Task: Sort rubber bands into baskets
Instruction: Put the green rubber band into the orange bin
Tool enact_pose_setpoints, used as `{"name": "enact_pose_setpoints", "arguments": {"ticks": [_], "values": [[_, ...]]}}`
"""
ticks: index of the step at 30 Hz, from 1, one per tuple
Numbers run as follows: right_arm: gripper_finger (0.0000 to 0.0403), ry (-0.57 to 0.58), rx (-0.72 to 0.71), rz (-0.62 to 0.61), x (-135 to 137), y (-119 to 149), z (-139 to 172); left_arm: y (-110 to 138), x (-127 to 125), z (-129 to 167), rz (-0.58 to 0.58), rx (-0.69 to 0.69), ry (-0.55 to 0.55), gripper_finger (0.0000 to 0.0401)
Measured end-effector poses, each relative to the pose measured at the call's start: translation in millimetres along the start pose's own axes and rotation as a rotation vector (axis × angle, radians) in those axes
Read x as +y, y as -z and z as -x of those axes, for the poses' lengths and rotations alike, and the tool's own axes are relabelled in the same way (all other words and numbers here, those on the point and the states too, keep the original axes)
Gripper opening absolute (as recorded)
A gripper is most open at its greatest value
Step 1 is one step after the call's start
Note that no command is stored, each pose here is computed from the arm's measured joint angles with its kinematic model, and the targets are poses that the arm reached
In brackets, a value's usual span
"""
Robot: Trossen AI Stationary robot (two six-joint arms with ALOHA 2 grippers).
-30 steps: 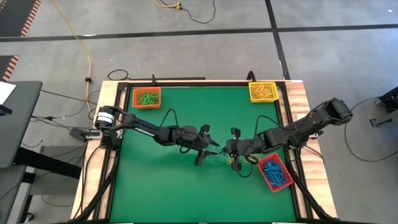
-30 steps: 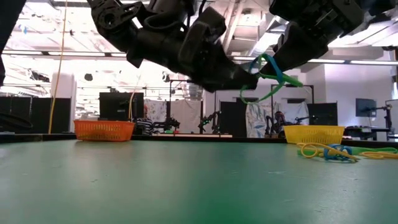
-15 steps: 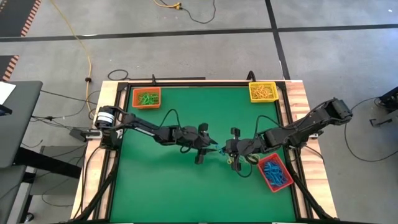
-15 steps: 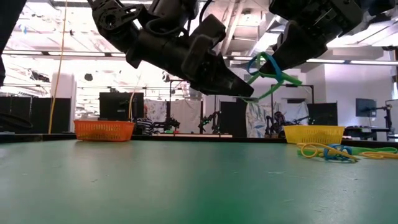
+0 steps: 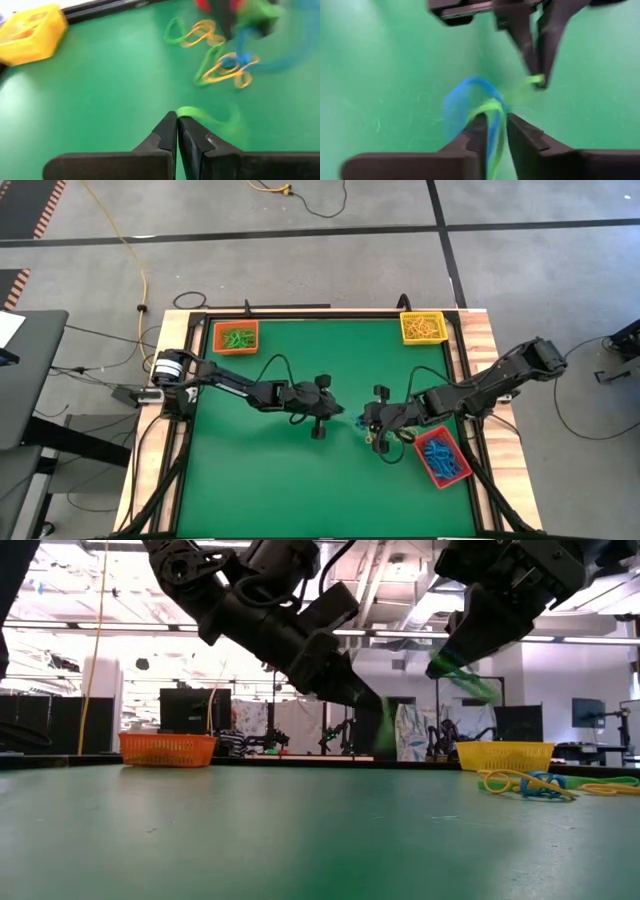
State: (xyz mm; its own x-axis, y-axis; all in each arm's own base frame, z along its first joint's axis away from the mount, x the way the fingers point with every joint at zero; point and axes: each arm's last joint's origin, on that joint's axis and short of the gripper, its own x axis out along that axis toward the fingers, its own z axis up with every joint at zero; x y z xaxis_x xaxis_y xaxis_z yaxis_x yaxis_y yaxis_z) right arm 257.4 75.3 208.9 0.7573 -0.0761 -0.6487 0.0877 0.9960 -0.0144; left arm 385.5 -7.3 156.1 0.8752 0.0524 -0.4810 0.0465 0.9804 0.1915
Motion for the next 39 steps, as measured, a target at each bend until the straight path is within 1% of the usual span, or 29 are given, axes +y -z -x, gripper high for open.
{"name": "enact_pose_setpoints", "arguments": {"ticks": [7, 9, 11, 15, 19, 22, 24, 29, 33, 39], "values": [[0.0202, 0.01, 0.035, -0.008, -1, 3, 0, -7, 10, 19, -0.059, 0.097, -0.115, 0.0], [0.0224, 0.023, 0.04, -0.007, -2, 4, 0, -10, 12, 27, -0.08, 0.125, -0.147, 0.0], [0.0237, 0.041, 0.037, -0.01, -2, 4, 0, -13, 14, 34, -0.092, 0.146, -0.171, 0.0], [0.0239, 0.059, 0.034, -0.009, -3, 4, 0, -16, 18, 49, -0.118, 0.215, -0.225, 0.0], [0.0231, 0.07, 0.03, -0.012, -3, 4, 0, -15, 24, 68, -0.142, 0.331, -0.293, 0.0], [0.0225, 0.072, 0.025, -0.013, -3, 4, 0, -11, 30, 82, -0.131, 0.393, -0.328, 0.0], [0.0222, 0.095, 0.016, -0.013, -4, 3, 0, -8, 36, 93, -0.121, 0.422, -0.355, 0.0], [0.0219, 0.134, -0.004, -0.016, -5, 2, 0, -1, 55, 122, -0.075, 0.481, -0.446, 0.0], [0.0219, 0.14, -0.01, -0.017, -5, 2, 0, 12, 74, 148, -0.001, 0.537, -0.52, 0.0], [0.0219, 0.14, -0.011, -0.015, -5, 5, -1, 43, 103, 187, 0.121, 0.678, -0.662, 0.0]]}}
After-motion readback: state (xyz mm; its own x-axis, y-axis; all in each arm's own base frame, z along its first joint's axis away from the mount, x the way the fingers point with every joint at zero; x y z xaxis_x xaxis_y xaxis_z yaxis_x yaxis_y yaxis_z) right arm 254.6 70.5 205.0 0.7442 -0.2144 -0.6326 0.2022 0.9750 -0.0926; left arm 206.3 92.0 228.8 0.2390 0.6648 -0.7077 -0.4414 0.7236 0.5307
